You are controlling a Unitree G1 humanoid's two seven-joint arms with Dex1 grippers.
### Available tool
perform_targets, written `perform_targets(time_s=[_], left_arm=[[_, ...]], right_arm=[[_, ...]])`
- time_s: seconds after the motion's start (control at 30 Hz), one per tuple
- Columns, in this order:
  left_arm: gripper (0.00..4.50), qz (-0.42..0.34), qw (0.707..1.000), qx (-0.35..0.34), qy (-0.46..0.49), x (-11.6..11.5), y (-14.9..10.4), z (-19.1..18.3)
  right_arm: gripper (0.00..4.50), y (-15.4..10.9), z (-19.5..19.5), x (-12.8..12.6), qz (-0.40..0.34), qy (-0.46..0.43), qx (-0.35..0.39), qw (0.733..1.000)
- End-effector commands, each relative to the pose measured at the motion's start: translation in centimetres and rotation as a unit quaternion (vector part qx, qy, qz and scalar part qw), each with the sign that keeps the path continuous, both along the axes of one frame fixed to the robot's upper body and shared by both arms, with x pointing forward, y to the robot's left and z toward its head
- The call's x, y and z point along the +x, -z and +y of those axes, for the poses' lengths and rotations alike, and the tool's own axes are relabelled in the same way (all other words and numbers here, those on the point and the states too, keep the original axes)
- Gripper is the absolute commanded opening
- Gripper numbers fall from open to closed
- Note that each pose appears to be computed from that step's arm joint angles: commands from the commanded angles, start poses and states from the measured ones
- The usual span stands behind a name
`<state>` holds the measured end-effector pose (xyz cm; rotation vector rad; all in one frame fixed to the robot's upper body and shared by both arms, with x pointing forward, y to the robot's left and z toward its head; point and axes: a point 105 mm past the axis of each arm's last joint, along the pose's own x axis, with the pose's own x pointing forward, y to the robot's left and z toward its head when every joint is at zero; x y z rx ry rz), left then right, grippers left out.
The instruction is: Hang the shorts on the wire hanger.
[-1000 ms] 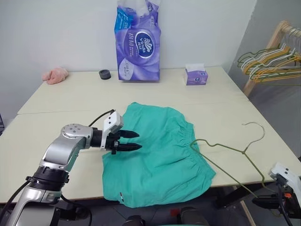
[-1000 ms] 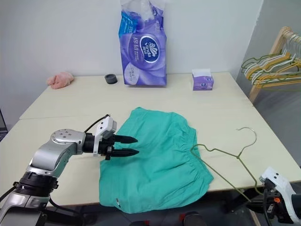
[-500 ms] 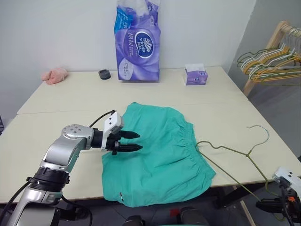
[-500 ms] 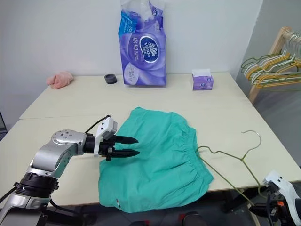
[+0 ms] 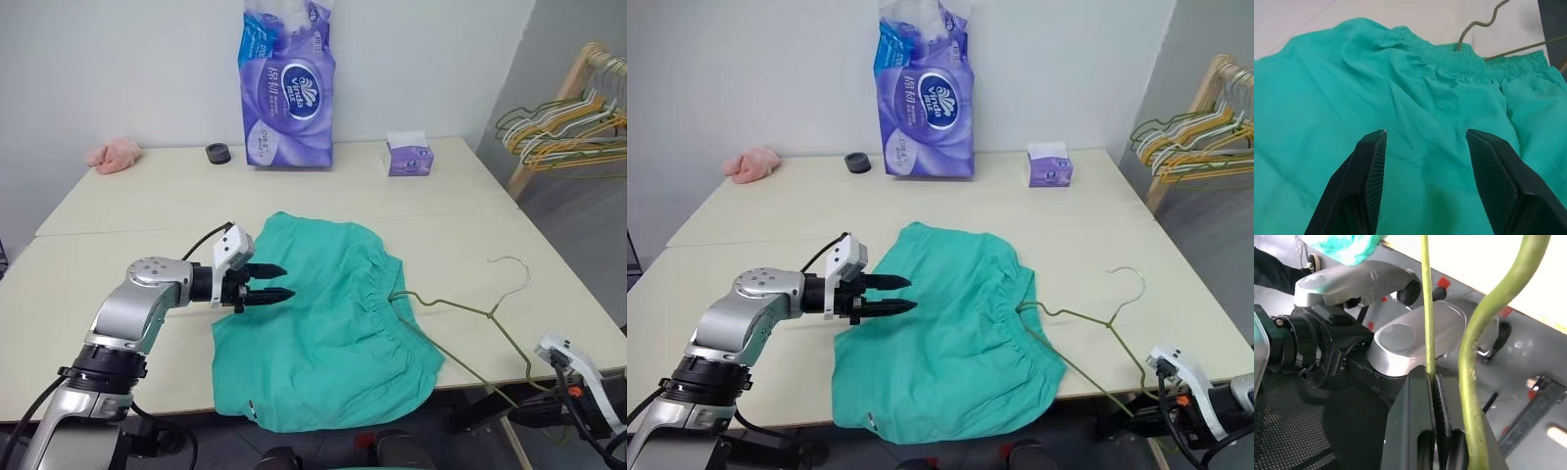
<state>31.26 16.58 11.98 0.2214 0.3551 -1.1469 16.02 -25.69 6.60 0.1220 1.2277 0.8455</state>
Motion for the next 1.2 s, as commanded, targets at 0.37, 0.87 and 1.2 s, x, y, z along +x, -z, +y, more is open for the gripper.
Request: perform_targets(time_s=[0.37,0.87,1.2], left_arm=[[2.72,-0.039,0.998,-0.033,-0.021,0.8,-2.4,0.2],[2.72,-0.053,0.997,-0.05,-0.041,1.5,-3.2,0.4],[2.72,-0.065,0.995,-0.059,-0.055,1.9,-3.9,0.7]], right_arm=[[0.0,-0.7,2.1,3.3,0.048,0.076,0.059,0.994],[0.0,-0.3,6.8,6.9,0.042,0.088,0.112,0.989],[0.0,-1.8,10.0,11.0,-0.008,0.091,0.145,0.985]])
